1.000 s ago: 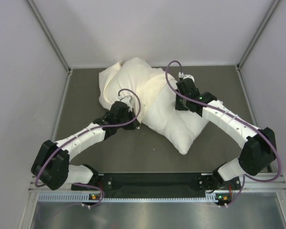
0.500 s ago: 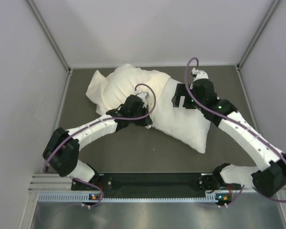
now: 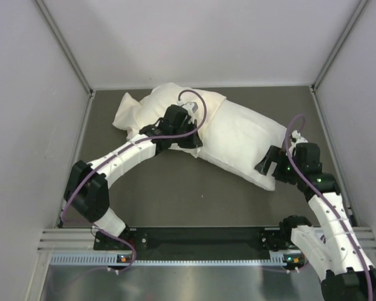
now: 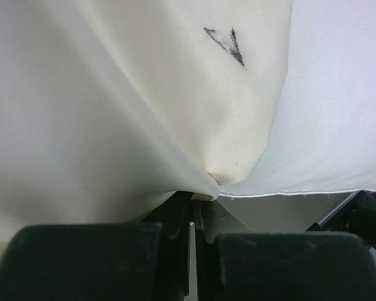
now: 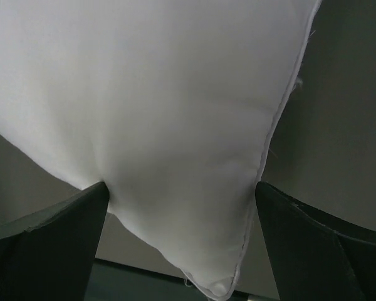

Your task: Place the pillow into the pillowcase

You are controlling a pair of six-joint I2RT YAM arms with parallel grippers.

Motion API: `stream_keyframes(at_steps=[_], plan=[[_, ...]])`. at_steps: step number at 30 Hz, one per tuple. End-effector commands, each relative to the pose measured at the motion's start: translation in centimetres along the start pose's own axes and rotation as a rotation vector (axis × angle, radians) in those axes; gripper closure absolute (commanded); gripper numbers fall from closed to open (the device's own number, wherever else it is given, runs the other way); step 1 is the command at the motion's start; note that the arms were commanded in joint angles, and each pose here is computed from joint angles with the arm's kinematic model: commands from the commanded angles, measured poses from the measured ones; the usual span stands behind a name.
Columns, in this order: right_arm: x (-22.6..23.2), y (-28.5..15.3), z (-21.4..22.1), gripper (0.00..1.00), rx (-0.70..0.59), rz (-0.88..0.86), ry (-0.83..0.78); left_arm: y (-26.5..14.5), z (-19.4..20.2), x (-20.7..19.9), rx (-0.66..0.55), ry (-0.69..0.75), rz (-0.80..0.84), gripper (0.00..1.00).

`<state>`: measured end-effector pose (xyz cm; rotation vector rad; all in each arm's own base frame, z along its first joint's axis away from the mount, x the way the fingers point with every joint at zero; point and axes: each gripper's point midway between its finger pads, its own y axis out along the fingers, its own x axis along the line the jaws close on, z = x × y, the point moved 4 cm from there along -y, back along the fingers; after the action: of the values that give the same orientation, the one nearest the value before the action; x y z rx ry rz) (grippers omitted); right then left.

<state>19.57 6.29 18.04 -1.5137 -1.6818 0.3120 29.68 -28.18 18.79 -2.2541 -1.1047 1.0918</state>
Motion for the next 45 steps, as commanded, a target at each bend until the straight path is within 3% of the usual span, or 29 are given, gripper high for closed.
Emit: stream_keyframes(at_steps=[1, 7, 10, 11, 14, 17, 25, 28, 32, 39, 45], plan=[[0.7, 0.0, 2.1, 0.0, 0.076, -0.182, 0.074, -1.4, -4.2, -2.2, -0.101, 0.048, 0.061, 1.0], [2.0, 2.1, 1.7, 0.01, 0.085, -0.38, 0.191, -2.3, -5.3, -3.1, -0.122, 0.059, 0.087, 1.0], [3.3, 2.3, 0.2, 0.25, 0.062, -0.462, 0.208, -2.9, -6.1, -4.0, -0.13, 0.067, 0.113, 1.0], [4.0, 2.1, -0.7, 0.47, 0.048, -0.484, 0.196, -3.2, -6.3, -4.5, -0.126, 0.069, 0.137, 1.0], [7.1, 0.5, -3.7, 0.85, -0.001, -0.543, 0.128, -4.3, -7.5, -6.4, -0.124, 0.075, 0.207, 1.0], [10.5, -1.8, -7.1, 0.97, -0.07, -0.592, 0.057, -5.9, -9.3, -8.6, -0.143, 0.078, 0.286, 1.0], [17.3, -9.8, -17.1, 1.0, -0.298, -0.672, -0.077, -14.4, -15.0, -17.2, -0.243, 0.094, 0.644, 1.0], [19.6, -15.3, -20.8, 1.0, -0.439, -0.716, -0.116, -18.5, -17.5, -20.1, -0.307, 0.096, 0.75, 1.0], [20.5, -18.6, -22.0, 1.0, -0.502, -0.735, -0.109, -23.6, -19.8, -22.4, -0.383, 0.081, 0.849, 1.0], [18.9, -12.0, -20.0, 1.0, -0.373, -0.563, -0.079, -29.1, -21.4, -24.7, -0.478, 0.018, 1.063, 1.0], [18.7, -5.4, -16.5, 1.0, -0.243, -0.487, -0.084, -29.8, -21.7, -25.5, -0.447, -0.005, 1.135, 1.0]])
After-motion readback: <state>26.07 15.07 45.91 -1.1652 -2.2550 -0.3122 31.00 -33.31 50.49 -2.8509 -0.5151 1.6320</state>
